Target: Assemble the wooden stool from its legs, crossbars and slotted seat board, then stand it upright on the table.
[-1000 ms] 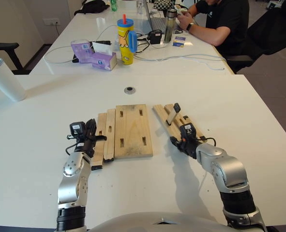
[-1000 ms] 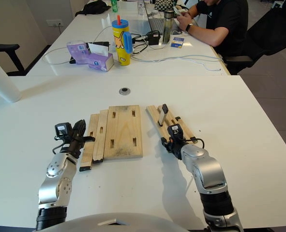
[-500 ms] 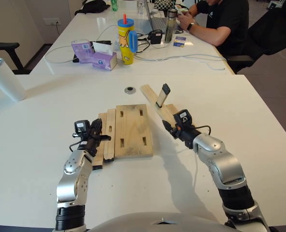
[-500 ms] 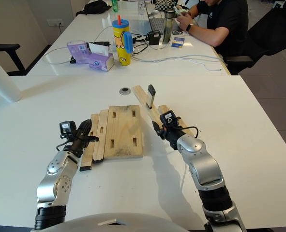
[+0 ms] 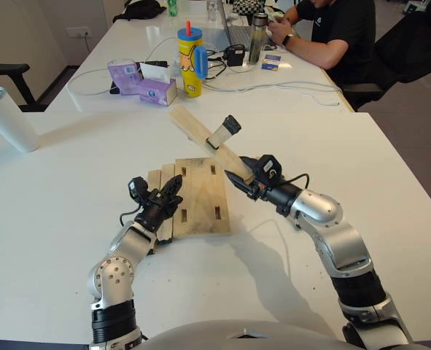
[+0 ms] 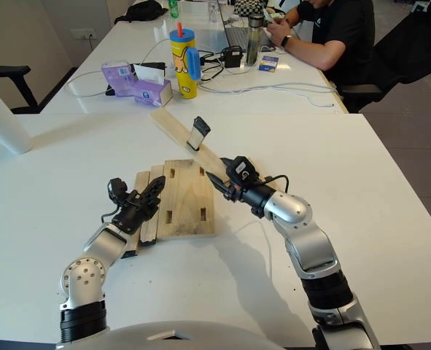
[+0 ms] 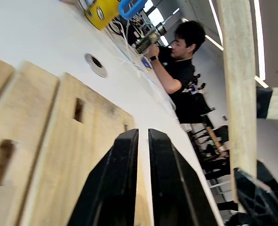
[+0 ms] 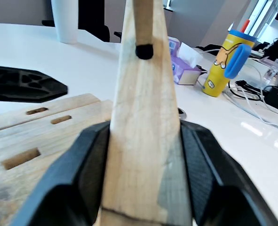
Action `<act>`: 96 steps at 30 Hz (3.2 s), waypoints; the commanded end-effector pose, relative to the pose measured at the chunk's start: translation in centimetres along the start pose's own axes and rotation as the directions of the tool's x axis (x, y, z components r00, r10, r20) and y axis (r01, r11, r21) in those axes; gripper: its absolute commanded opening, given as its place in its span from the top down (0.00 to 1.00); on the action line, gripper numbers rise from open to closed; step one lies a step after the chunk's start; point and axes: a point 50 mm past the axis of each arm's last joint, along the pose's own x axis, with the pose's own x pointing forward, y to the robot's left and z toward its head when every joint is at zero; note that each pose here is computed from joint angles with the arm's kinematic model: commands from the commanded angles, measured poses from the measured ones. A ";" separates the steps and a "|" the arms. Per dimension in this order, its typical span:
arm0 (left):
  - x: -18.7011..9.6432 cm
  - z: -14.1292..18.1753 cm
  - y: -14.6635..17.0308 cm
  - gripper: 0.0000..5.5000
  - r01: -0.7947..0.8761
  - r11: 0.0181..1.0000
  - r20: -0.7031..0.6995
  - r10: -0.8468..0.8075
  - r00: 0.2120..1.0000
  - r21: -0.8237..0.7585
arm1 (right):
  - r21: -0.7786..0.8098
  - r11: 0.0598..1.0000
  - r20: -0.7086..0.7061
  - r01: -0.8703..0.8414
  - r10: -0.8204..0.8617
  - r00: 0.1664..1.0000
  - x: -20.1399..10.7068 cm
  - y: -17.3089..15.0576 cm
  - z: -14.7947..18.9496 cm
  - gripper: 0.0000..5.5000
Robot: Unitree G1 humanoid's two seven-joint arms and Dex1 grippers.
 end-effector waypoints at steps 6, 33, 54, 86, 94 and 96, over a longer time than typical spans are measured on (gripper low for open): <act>-0.4 1.3 -2.2 0.66 0.173 0.945 0.070 -0.160 0.985 -0.279 | -0.016 0.996 0.078 -0.092 0.093 0.993 -0.7 0.4 1.3 0.63; -0.1 2.7 -3.7 0.78 0.261 0.947 0.116 -0.243 0.963 -0.187 | 0.017 0.970 0.059 -0.242 0.241 0.969 -1.0 1.7 1.0 0.63; 0.2 4.6 -1.5 0.81 0.145 0.977 0.238 -0.104 0.966 -0.158 | 0.029 0.970 0.046 -0.242 0.240 0.970 -1.1 1.2 1.0 0.38; 0.2 8.1 2.2 0.81 -0.083 0.997 0.378 0.079 0.922 -0.005 | -0.039 0.965 -0.346 -0.261 0.232 0.909 4.7 1.9 -8.9 0.38; 1.9 8.1 2.8 0.81 -0.128 0.976 0.333 0.064 0.941 0.174 | 0.011 0.968 -0.297 -0.251 0.243 0.923 4.5 2.5 -8.3 0.38; 2.0 8.3 2.8 0.81 -0.139 0.968 0.337 0.061 0.940 0.211 | 0.019 0.970 -0.298 -0.244 0.239 0.924 4.4 2.4 -8.2 0.38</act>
